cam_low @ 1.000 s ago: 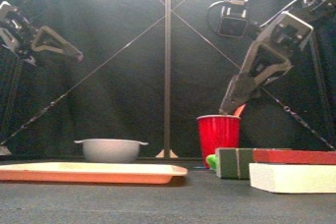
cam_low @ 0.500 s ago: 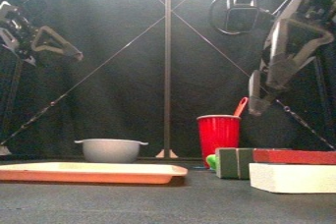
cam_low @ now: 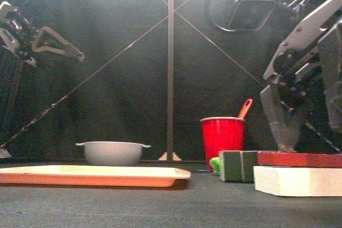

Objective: Grab salmon sushi

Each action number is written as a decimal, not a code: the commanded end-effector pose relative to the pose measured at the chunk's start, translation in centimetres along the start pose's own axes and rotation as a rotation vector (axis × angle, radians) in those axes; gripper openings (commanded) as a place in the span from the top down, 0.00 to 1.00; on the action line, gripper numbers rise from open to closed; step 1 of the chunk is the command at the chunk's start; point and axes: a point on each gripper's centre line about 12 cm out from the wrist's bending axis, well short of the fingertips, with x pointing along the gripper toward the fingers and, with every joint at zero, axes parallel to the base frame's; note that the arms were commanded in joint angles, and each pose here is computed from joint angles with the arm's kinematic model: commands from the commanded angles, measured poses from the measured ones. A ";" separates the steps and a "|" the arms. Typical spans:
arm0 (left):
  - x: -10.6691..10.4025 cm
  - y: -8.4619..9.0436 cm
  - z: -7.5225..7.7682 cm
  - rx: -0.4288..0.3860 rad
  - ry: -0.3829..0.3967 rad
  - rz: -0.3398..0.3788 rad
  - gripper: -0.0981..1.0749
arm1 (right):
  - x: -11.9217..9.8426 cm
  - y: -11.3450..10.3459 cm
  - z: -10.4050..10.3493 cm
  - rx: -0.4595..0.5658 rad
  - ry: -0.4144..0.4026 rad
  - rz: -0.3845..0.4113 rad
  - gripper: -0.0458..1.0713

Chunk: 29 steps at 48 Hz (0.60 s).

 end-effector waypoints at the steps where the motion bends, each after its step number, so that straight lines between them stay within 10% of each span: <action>1: 0.2 0.0 0.6 0.002 -0.020 0.000 0.45 | -0.5 0.1 1.3 -0.013 -0.038 0.002 0.12; 29: 0.1 0.0 0.5 0.001 -0.017 0.002 0.45 | 0.1 -0.6 2.0 -0.059 -0.037 -0.024 0.12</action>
